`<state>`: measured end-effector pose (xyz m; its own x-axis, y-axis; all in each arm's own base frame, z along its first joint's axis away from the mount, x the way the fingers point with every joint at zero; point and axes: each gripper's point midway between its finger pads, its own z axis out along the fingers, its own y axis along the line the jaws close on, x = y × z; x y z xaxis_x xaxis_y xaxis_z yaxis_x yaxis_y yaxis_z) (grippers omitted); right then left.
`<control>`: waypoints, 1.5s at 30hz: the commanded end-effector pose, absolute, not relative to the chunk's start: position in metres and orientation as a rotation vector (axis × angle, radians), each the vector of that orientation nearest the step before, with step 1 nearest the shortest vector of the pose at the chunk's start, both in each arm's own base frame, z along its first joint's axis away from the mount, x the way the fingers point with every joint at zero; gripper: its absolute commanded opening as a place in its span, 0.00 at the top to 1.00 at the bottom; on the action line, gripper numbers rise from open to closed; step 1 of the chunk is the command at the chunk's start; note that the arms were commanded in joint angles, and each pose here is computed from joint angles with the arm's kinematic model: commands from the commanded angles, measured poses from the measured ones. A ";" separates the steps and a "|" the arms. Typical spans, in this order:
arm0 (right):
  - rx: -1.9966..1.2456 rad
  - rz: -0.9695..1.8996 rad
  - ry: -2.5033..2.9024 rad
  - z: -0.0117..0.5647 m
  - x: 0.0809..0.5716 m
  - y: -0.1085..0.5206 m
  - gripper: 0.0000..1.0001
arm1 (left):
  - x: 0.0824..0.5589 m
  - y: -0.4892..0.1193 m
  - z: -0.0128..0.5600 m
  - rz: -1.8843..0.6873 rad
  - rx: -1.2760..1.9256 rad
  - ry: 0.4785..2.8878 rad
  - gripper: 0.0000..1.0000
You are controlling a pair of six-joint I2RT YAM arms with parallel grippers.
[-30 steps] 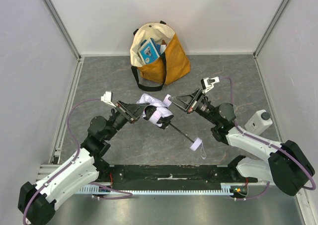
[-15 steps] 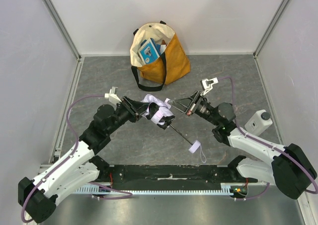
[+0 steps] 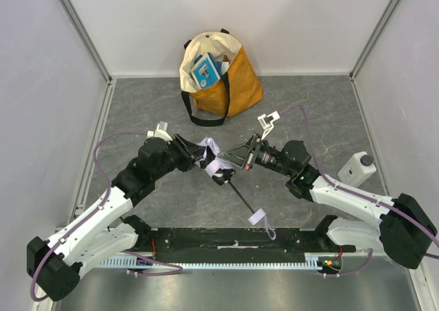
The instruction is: Put away the umbrella
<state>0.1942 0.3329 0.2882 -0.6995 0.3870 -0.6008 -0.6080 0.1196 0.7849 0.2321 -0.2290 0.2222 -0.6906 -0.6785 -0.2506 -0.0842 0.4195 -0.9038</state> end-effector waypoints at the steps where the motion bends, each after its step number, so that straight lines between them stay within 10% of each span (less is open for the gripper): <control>1: -0.502 1.794 1.316 0.374 0.141 0.347 1.00 | 0.231 -0.202 0.153 -0.927 -0.762 2.294 0.98; 34: -0.948 0.874 1.649 0.232 0.110 0.440 1.00 | 0.238 -0.196 0.184 -0.880 -0.920 2.190 0.98; 45: -1.126 1.010 1.844 0.230 0.072 0.446 0.93 | 0.240 -0.197 0.200 -1.012 -0.904 2.066 0.98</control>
